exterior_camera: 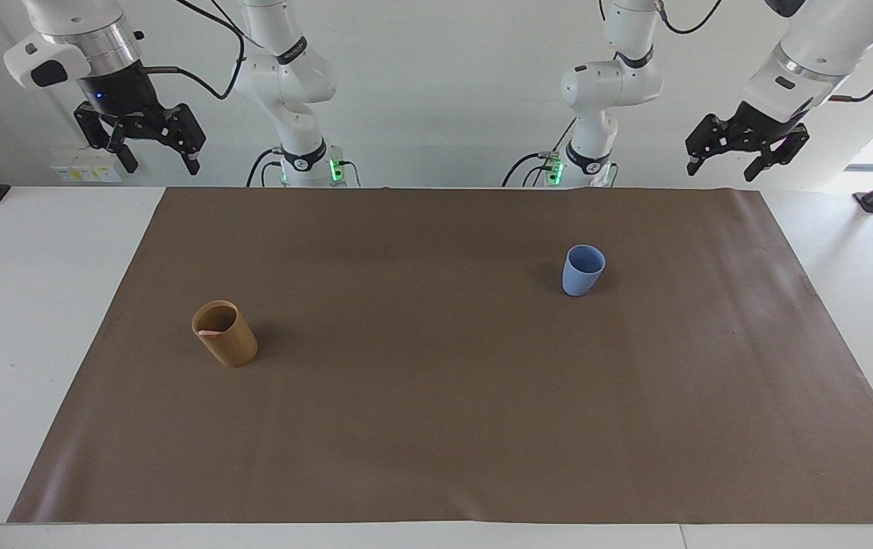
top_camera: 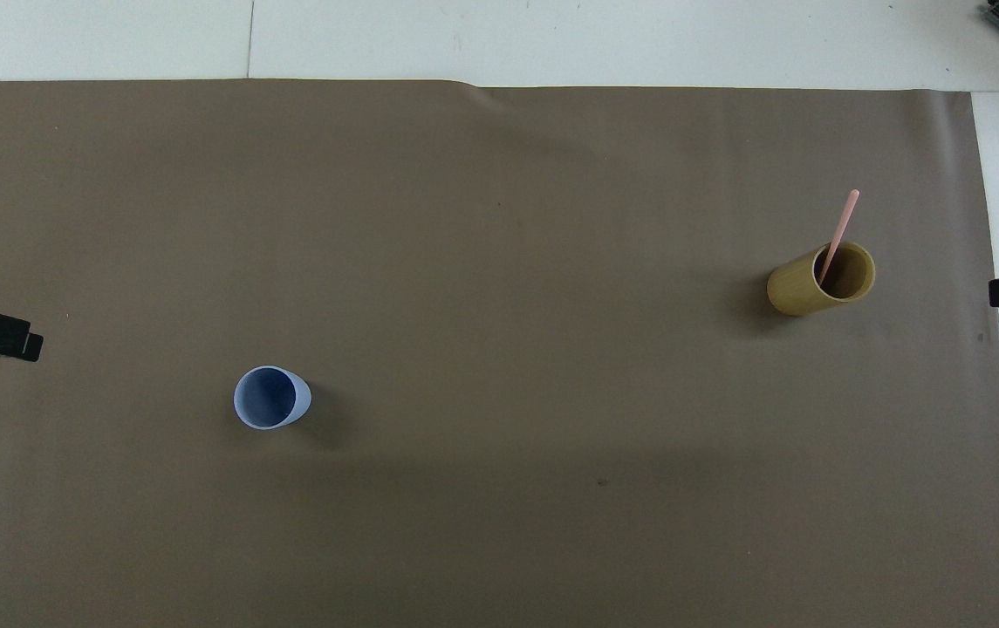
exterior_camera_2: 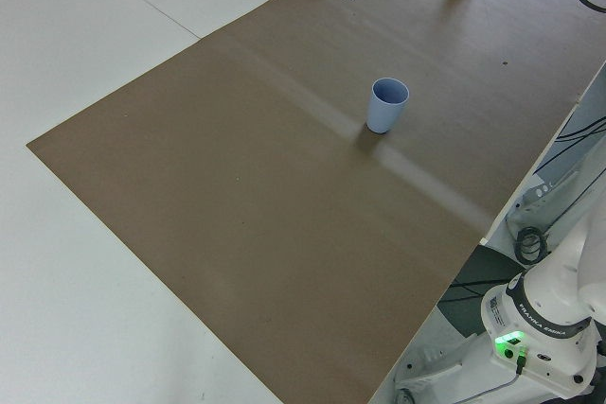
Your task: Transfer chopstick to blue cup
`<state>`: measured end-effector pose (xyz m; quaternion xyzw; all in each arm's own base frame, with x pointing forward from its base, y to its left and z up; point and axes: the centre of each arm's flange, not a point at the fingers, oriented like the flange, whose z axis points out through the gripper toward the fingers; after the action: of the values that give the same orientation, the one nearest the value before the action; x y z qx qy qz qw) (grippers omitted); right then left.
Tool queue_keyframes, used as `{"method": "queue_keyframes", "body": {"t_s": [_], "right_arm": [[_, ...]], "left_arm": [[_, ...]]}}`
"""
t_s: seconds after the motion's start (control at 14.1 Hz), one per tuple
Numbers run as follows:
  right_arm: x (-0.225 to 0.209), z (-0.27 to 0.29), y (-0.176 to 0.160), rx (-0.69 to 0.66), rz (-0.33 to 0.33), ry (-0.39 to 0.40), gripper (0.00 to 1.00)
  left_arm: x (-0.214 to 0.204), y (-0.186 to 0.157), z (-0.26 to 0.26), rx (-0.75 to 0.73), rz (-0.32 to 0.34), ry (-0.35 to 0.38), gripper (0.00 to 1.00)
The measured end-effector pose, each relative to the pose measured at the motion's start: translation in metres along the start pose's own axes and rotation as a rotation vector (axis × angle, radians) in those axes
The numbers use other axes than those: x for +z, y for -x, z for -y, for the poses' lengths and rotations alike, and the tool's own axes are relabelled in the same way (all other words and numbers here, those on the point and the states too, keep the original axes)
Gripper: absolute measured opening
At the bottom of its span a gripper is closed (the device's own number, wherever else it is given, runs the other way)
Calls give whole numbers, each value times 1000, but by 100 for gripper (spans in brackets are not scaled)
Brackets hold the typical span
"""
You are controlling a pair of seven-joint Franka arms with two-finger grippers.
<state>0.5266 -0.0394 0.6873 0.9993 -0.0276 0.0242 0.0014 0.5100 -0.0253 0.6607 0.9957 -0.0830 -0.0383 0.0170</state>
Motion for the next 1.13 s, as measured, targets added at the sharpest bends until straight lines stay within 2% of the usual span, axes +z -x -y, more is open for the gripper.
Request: {"method": "queue_keyframes", "body": {"t_s": [0.92, 1.13], "right_arm": [[0, 0, 0, 0, 0, 0, 100], [0, 0, 0, 0, 0, 0, 100]], "left_arm": [[2, 1, 2, -25, 8, 1, 100], [20, -1, 13, -73, 3, 1, 100]]}}
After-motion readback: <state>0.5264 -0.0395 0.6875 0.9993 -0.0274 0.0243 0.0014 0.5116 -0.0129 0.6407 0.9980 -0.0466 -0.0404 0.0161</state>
